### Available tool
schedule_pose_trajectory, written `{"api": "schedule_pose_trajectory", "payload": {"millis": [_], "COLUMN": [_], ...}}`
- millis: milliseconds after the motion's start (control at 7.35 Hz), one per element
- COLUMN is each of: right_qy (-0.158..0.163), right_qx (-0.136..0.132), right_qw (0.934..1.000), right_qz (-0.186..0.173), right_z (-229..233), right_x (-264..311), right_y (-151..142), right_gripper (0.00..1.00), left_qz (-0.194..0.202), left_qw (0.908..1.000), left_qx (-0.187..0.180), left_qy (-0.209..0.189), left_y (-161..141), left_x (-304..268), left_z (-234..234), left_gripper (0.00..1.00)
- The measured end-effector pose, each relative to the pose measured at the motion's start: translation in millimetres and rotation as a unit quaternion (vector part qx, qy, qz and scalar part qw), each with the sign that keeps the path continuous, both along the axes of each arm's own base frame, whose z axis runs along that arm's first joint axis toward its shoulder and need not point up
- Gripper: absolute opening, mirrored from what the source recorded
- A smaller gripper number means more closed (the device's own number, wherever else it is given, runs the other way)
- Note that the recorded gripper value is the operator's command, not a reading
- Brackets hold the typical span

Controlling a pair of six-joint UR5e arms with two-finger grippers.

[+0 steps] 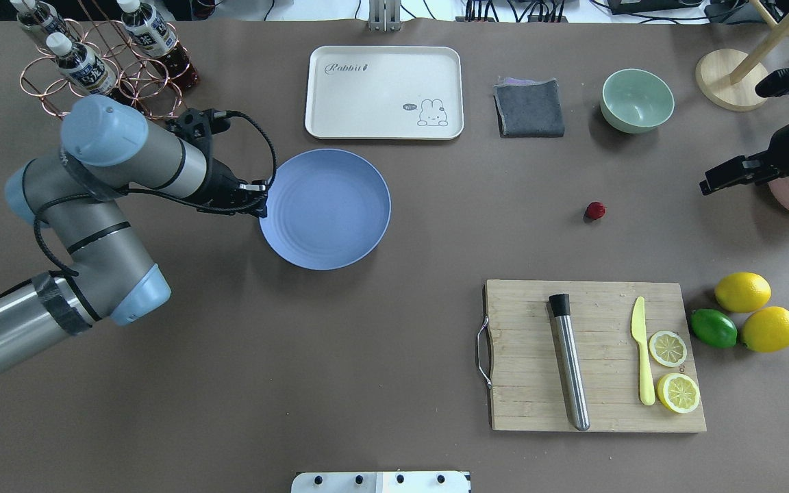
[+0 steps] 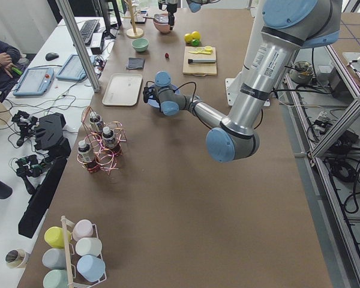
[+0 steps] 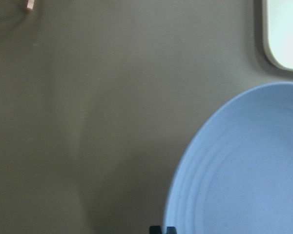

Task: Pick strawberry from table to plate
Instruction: 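Push the blue plate toward the table center with the left gripper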

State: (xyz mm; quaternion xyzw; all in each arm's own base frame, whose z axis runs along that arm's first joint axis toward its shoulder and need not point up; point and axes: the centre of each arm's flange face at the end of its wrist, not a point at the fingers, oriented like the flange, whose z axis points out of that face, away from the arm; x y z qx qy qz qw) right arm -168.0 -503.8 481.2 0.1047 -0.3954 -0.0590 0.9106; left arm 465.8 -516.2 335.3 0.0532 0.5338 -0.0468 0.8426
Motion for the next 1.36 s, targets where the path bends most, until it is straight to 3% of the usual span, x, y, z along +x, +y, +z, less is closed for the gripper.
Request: {"api": "schedule_pose_trajectory", "payload": {"millis": [408,544,680,1088,1361], "right_qy": [-0.001,-0.001,0.000,-0.006,-0.007], "right_qx": [-0.007,-0.011,-0.012,0.002,0.015], "right_qw": [1.0000,0.9999,0.9999,1.0000,0.9997], "right_qz": [0.004,0.007,0.007,-0.005,-0.016], "right_z": [2.0,3.0,3.8,-14.7,-36.2], "right_x": [0.1,-0.2,-1.7,-23.6,-58.0], "right_y": [0.5,0.3,-0.3,-7.8,-15.5], "right_gripper": [1.00,1.00,1.00,1.00,1.00], "left_qz": [-0.003,-0.004,-0.004,-0.015,-0.005], "left_qw": [1.0000,1.0000,1.0000,0.9998,0.9996], "left_qx": [-0.002,-0.004,-0.003,0.004,0.024], "left_qy": [0.000,0.002,0.004,0.007,-0.017], "left_y": [21.2,25.1,27.1,16.6,-7.5], "left_x": [54.5,62.5,65.5,39.1,-32.3], "left_z": [-29.8,-34.1,-37.2,-40.8,-23.8], "left_gripper": [0.00,0.34,0.97,0.98,0.98]}}
